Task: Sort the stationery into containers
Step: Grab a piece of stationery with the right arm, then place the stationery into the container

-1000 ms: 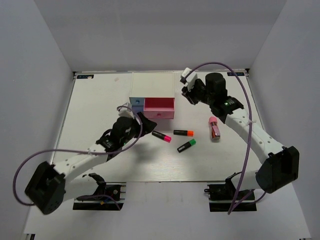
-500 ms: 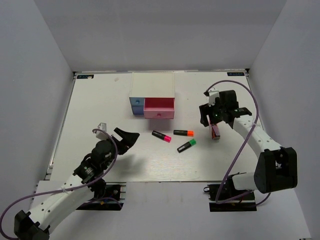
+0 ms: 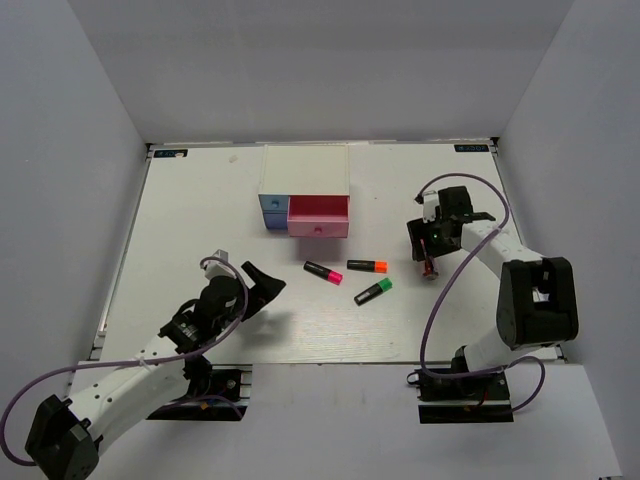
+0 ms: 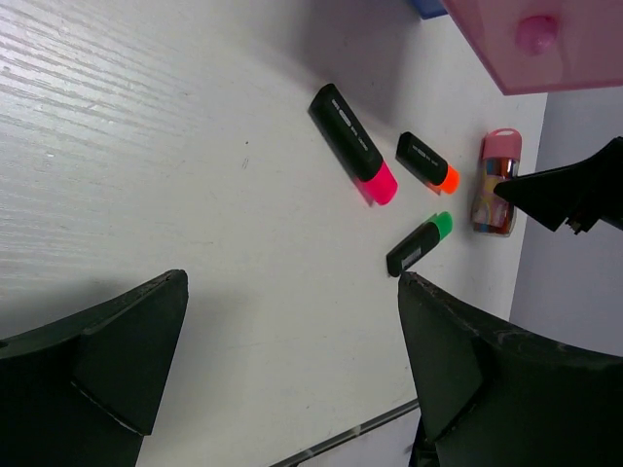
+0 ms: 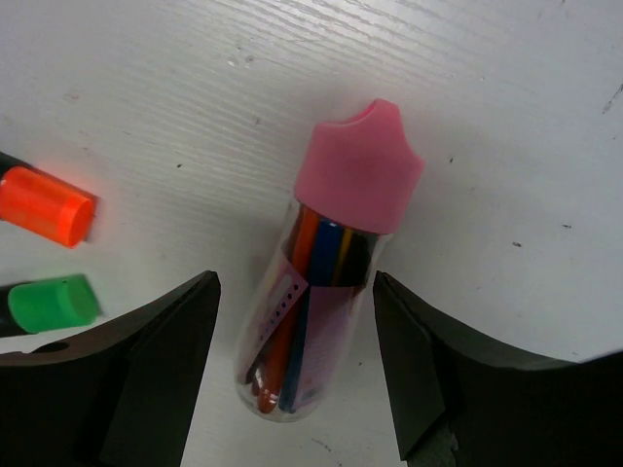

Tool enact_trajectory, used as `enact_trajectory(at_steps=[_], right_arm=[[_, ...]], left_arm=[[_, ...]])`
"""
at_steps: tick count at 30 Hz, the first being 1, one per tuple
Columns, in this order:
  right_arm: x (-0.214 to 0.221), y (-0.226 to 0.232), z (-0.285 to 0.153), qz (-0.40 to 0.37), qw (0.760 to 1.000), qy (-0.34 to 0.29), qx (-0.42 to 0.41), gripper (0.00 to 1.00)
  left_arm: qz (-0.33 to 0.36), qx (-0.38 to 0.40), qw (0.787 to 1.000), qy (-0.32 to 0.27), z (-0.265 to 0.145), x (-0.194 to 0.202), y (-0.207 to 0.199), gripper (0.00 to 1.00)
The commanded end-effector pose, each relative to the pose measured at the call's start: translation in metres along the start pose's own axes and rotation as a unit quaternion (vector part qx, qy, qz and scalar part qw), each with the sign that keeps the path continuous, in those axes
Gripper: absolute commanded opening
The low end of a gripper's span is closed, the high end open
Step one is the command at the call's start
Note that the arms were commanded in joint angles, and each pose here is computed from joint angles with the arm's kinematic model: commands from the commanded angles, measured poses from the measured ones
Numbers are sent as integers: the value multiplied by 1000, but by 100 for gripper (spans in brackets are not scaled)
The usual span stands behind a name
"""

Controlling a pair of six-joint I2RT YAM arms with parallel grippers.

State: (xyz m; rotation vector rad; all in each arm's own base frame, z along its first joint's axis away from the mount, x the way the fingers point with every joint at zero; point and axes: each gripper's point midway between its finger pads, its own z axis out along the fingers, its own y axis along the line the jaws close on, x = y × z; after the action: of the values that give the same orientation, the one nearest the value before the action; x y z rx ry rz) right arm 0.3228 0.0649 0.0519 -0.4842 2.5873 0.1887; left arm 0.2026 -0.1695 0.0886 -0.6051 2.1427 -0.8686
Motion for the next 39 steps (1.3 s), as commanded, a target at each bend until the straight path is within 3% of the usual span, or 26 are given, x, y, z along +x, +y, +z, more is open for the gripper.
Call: enact_trajectory(at_steps=[1, 9, 20, 22, 27, 34, 37, 38, 39], right_arm=[[0, -6, 5, 8, 1000, 3, 10, 70], [9, -10, 18, 25, 999, 21, 11, 63], [1, 9, 7, -4, 998, 6, -56, 32], [-13, 17, -3, -26, 996, -20, -82, 24], [-66, 41, -49, -95, 978, -125, -137, 18], [-132, 78, -126, -205, 917, -282, -192, 10], [-158, 97, -158, -268, 877, -332, -222, 10], [-160, 115, -167, -312, 845, -351, -256, 10], [-163, 123, -167, -323, 835, -355, -272, 10]], left_arm=[[-5, 28, 1000, 3, -4, -5, -20, 100], [-7, 38, 999, -2, -3, -6, -24, 100], [-5, 33, 999, 6, 4, -1, -19, 100], [-6, 37, 999, 4, 4, -2, -21, 100], [-5, 36, 999, 9, 6, 3, -16, 100], [-1, 46, 999, 14, 9, 5, -21, 100], [-2, 50, 999, 18, 10, 7, -21, 100], [-3, 58, 998, 15, 11, 5, -25, 100], [-2, 59, 998, 20, 13, 7, -26, 100]])
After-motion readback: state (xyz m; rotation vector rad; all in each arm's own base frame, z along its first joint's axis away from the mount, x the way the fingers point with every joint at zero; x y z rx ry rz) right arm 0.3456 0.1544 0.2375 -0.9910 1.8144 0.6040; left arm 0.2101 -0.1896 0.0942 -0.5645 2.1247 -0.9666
